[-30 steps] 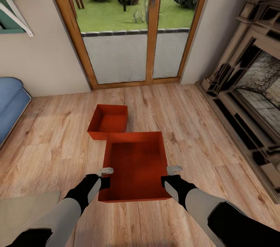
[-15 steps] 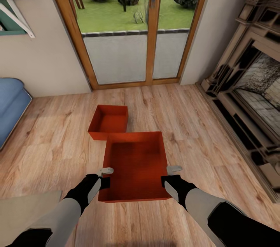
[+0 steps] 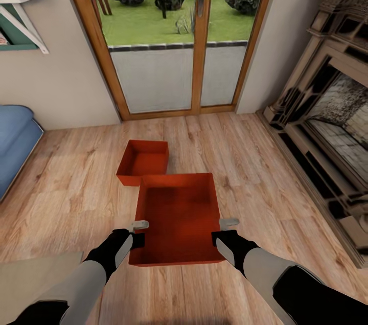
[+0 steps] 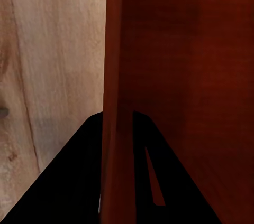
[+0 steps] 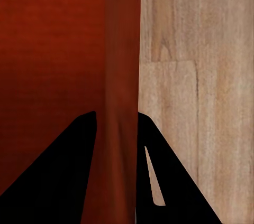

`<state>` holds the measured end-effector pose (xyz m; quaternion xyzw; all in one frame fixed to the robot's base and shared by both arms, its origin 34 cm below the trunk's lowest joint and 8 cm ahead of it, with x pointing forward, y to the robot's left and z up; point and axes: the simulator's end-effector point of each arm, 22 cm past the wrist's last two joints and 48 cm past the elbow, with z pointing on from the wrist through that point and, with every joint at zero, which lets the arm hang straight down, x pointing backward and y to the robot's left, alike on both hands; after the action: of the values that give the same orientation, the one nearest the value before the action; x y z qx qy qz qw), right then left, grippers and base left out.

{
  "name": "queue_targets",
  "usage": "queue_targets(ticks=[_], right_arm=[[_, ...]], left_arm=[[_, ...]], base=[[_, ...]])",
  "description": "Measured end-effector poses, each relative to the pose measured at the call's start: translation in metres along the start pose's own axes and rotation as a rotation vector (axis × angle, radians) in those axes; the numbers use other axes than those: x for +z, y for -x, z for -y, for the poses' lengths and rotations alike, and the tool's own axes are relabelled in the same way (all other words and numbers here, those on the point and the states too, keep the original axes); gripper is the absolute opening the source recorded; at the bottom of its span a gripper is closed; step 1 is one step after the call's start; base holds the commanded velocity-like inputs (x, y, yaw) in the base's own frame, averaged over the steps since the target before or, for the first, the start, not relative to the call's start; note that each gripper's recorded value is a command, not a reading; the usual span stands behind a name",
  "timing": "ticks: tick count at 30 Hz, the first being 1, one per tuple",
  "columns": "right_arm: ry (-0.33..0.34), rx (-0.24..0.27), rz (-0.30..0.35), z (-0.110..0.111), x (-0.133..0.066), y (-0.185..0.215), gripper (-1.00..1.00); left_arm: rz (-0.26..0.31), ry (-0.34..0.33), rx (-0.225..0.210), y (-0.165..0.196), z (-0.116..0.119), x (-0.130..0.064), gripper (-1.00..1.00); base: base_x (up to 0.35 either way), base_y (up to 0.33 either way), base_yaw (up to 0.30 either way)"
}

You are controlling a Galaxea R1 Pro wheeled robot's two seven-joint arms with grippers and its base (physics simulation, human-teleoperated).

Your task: Move the two storage containers from the living room to the garage. In the garage, place one container on the floor and stack the other container on top of it (either order is fine).

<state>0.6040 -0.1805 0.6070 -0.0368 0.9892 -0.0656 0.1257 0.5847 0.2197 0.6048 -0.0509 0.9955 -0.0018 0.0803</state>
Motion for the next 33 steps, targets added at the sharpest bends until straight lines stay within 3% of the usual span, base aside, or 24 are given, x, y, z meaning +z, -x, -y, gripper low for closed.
queue_targets(ticks=[33], right_arm=[[-0.004,0.006,0.047,0.007,-0.044,0.016,-1.0]], left_arm=[[0.048,-0.004,0.0,0.012,0.001,-0.045,-1.0]], base=[[0.0,0.0,0.0]])
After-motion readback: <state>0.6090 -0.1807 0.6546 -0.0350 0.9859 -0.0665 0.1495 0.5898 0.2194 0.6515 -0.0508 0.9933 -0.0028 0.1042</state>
